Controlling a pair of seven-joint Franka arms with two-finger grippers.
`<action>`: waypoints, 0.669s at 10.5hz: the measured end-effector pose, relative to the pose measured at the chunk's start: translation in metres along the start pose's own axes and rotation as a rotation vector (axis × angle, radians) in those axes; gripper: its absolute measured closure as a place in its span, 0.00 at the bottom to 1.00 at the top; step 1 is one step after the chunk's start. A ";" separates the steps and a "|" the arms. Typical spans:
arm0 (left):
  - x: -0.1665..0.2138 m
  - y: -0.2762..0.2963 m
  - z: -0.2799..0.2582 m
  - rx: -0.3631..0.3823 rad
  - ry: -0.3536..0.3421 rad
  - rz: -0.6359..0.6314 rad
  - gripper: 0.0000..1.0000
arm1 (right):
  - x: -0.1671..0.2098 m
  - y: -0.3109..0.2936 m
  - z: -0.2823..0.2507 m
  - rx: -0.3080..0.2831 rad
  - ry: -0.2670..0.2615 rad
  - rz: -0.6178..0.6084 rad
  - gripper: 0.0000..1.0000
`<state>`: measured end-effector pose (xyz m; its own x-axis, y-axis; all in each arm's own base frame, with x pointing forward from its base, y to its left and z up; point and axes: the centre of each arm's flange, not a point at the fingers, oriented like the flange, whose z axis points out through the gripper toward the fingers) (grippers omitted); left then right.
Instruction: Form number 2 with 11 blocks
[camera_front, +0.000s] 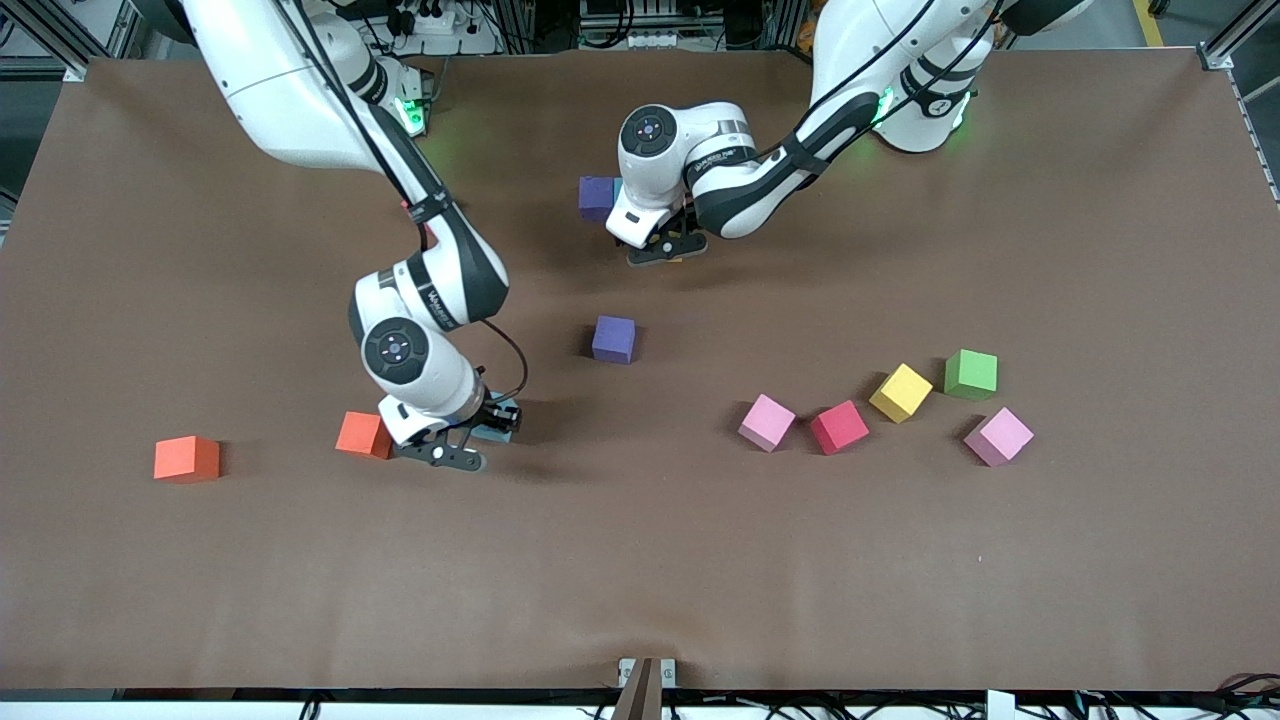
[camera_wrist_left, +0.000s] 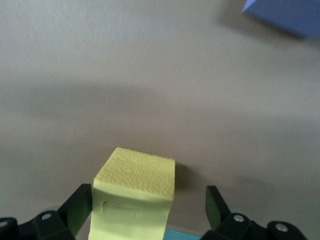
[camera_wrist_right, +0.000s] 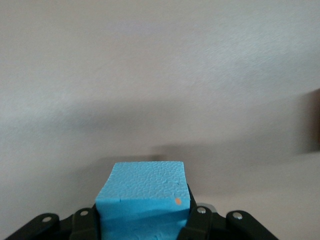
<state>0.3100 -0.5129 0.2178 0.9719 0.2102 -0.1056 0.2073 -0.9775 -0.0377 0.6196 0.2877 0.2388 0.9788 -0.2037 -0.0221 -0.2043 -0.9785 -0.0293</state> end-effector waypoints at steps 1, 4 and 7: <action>0.010 0.002 -0.010 -0.019 0.012 -0.016 0.00 | -0.006 -0.007 0.000 0.000 -0.001 -0.010 0.44; 0.069 -0.011 -0.047 -0.070 0.066 -0.058 0.00 | -0.023 -0.029 0.002 0.005 -0.006 -0.031 0.44; 0.137 -0.035 -0.081 -0.117 0.111 -0.086 0.00 | -0.057 -0.068 0.001 0.008 -0.013 -0.032 0.44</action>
<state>0.4449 -0.4506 0.2849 0.9552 0.2961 0.0039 0.2950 -0.9526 0.0743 0.5778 0.3663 0.2410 0.9845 -0.1722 -0.0346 -0.1735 -0.9841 -0.0382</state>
